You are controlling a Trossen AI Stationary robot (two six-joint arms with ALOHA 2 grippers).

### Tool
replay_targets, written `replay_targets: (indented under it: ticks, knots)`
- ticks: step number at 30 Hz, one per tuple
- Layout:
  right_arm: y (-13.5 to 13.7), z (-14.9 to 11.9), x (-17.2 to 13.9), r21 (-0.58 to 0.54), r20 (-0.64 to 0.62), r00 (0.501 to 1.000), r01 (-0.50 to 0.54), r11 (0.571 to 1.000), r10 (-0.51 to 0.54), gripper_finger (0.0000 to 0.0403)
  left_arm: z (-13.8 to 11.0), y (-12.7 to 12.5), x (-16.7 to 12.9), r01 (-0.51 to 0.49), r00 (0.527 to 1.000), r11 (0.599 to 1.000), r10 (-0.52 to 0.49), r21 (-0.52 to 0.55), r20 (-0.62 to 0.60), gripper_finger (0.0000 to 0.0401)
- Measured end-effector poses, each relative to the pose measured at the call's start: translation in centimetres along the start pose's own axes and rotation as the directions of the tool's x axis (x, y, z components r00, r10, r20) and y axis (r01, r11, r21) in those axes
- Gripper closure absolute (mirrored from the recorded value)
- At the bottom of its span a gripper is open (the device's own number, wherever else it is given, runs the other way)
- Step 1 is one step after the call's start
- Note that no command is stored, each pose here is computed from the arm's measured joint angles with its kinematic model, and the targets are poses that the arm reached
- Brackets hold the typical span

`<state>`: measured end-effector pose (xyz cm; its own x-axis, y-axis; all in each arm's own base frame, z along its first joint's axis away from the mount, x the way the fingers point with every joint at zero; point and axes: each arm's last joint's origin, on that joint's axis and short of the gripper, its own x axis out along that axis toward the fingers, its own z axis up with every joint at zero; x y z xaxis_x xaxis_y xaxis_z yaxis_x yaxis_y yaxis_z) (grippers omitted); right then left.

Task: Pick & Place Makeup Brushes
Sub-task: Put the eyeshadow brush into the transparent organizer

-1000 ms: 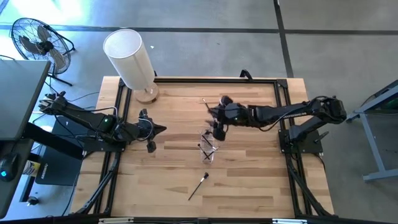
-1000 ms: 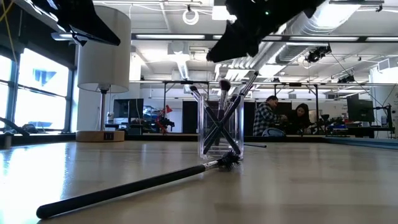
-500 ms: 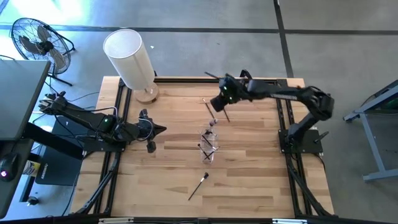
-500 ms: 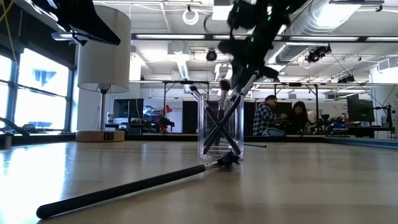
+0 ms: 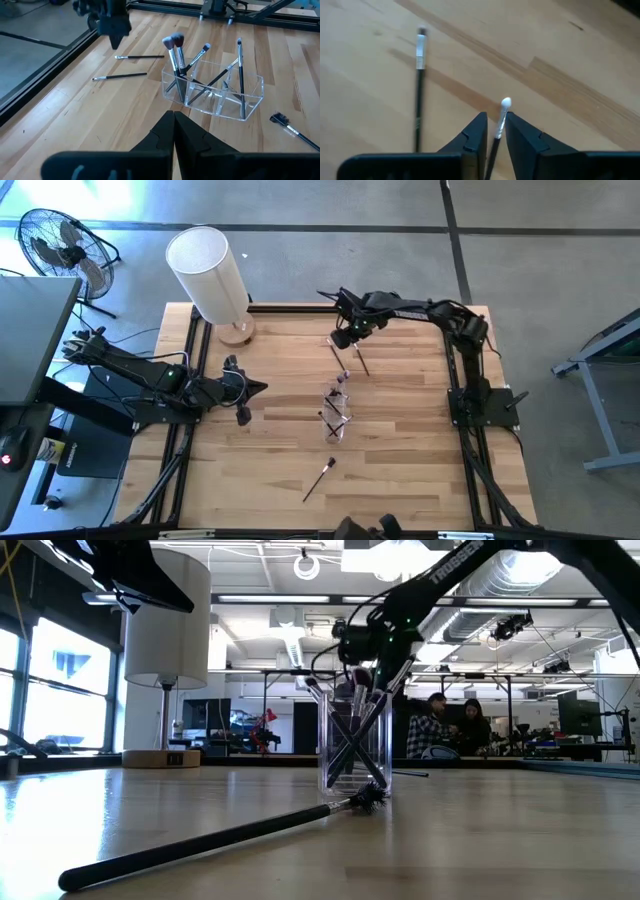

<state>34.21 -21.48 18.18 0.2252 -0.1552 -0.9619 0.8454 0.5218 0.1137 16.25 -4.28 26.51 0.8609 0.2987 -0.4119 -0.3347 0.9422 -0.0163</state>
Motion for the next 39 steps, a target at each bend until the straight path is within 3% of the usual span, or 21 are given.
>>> replay_targets:
  ticks: [9, 17, 20, 24, 26, 32, 37, 39]
  knots:
    - [-0.9, 0.0, 2.9, 0.006, -0.042, 0.996, 0.084, 0.996, -0.083, 0.0302, 0.0, 0.1, 0.0, -0.026, 1.000, 1.000, 0.026, 0.004, 0.002, 0.0398]
    - [-0.8, 0.2, 5.0, -0.011, -0.042, 0.994, 0.099, 0.995, -0.099, 0.0298, -0.2, 0.2, 0.0, -0.044, 0.999, 0.999, 0.044, 0.015, -0.005, 0.0398]
    - [-0.9, -0.1, 5.9, -0.028, -0.070, 0.991, 0.110, 0.994, -0.111, 0.0310, -0.2, 0.2, 0.0, -0.044, 0.999, 0.999, 0.044, 0.019, -0.011, 0.0398]
    - [-0.8, -0.5, 6.3, -0.049, -0.117, 0.987, 0.109, 0.993, -0.115, 0.0367, -0.3, 0.2, 0.0, -0.031, 0.999, 0.999, 0.031, 0.020, -0.017, 0.0398]
    - [-0.6, -0.8, 6.3, -0.080, -0.134, 0.984, 0.108, 0.991, -0.118, 0.0392, -0.3, 0.2, 0.0, -0.026, 0.999, 0.999, 0.026, 0.023, -0.024, 0.0398]
    - [0.1, -1.8, 5.5, -0.125, -0.171, 0.974, 0.130, 0.984, -0.150, 0.0400, -0.4, 0.2, 0.0, -0.028, 0.999, 0.999, 0.029, 0.032, -0.035, 0.0398]
    - [0.8, -3.6, 2.0, -0.169, -0.198, 0.954, 0.191, 0.967, -0.223, 0.0401, -0.5, 0.1, 0.0, 0.016, 0.998, 0.999, -0.014, 0.035, -0.059, 0.0398]
    - [1.1, -3.8, -0.5, -0.148, -0.115, 0.969, 0.203, 0.968, -0.221, 0.0401, -0.6, 0.1, 0.0, 0.029, 0.998, 0.999, -0.027, 0.035, -0.065, 0.0398]
